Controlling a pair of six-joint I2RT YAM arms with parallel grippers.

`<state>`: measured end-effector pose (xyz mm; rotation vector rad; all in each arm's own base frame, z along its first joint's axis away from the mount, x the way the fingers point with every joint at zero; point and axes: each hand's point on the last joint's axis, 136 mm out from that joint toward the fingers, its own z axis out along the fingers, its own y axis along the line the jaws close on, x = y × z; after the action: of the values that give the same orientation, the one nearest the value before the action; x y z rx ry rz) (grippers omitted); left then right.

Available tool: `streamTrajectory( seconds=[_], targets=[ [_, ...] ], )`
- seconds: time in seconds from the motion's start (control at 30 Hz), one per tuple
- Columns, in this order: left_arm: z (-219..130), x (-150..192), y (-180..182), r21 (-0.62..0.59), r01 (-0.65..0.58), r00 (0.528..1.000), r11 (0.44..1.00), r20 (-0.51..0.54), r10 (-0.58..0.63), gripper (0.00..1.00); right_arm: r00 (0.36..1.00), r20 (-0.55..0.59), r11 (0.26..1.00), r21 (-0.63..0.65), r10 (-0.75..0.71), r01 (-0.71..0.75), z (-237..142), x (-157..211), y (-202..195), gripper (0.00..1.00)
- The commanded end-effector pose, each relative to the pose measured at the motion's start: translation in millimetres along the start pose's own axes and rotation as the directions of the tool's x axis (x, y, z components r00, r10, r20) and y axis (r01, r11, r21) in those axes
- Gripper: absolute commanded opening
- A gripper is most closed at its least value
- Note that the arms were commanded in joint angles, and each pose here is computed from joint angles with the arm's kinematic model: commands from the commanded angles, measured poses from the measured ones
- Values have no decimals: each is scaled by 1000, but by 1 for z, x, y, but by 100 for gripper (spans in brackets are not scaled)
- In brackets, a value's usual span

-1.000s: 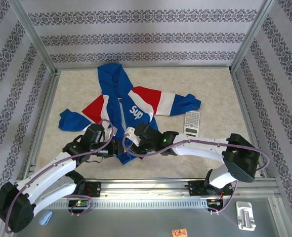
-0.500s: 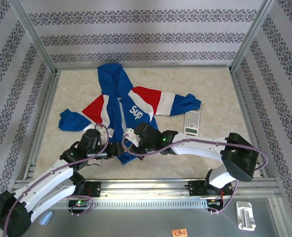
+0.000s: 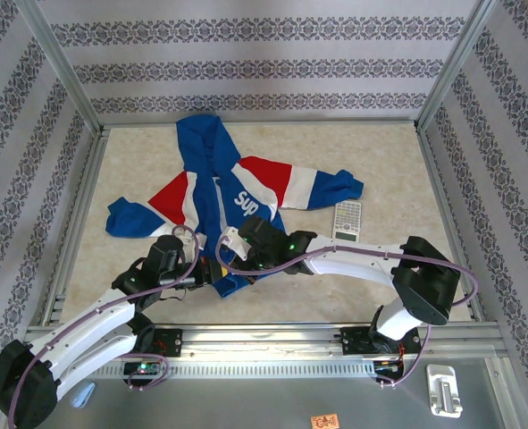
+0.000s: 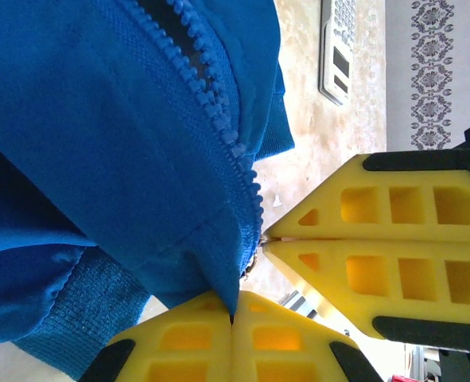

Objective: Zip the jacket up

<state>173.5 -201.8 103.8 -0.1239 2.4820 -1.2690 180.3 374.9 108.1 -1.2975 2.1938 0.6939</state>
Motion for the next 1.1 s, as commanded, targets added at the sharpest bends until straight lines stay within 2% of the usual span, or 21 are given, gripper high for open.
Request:
streamTrajectory(
  seconds=[0.0, 0.2, 0.6, 0.83, 1.07],
  targets=[
    [0, 4, 5, -13, -7, 1000, 1000, -12, 7, 0, 1000, 19, 999, 44, 12, -12, -4, -13, -8, 0],
    [1, 16, 9, -16, 3, 997, 1000, -71, -4, 0, 1000, 22, 994, 106, 6, -8, -5, -16, -20, 0],
    [-2, 26, -2, 31, 9, 991, 999, -137, -4, 0, 997, 61, 992, 121, -48, 40, -4, -30, -21, 0],
    [-3, 26, -4, 40, 13, 990, 999, -138, -8, 0, 995, 91, 988, 154, -44, 29, -7, -29, -26, 0],
    [1, 20, -9, 78, -4, 995, 997, -102, 12, 0, 989, 148, 1000, 11, 20, -22, -9, -25, -8, 0]
  ],
)
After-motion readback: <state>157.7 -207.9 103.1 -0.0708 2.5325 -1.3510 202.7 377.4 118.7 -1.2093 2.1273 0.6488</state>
